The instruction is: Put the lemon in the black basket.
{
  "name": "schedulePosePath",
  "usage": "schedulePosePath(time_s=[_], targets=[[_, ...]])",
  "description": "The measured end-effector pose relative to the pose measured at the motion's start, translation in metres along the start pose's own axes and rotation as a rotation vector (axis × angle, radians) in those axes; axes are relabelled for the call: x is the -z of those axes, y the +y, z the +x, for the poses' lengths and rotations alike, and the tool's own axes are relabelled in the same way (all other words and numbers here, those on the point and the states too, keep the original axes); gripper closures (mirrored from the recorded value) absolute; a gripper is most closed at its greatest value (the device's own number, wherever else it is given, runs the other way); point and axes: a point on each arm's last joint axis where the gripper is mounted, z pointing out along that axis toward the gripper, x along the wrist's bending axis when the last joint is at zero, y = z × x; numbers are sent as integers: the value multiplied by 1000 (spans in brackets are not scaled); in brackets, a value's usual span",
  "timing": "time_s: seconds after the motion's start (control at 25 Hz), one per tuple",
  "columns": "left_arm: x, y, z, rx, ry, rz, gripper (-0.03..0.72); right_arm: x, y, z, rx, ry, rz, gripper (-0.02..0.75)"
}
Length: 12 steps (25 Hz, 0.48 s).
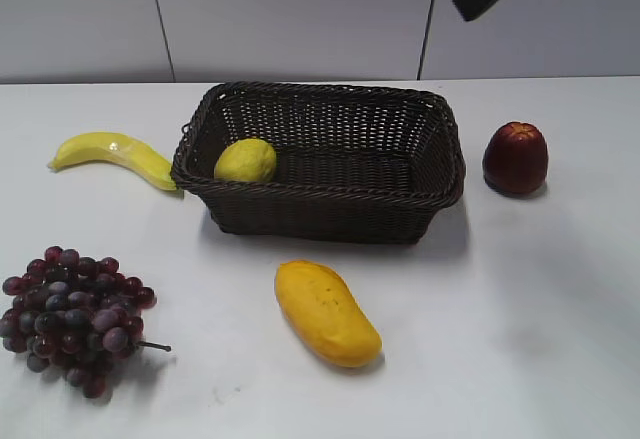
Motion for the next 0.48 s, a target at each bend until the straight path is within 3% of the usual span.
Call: schedulePosePath(time_s=[0.2, 0.48], targets=[[0, 0, 0, 0, 0, 0, 453, 43, -33, 3, -36, -9, 2, 117], [0, 0, 0, 0, 0, 0, 453, 67, -138, 10, -87, -10, 23, 138]])
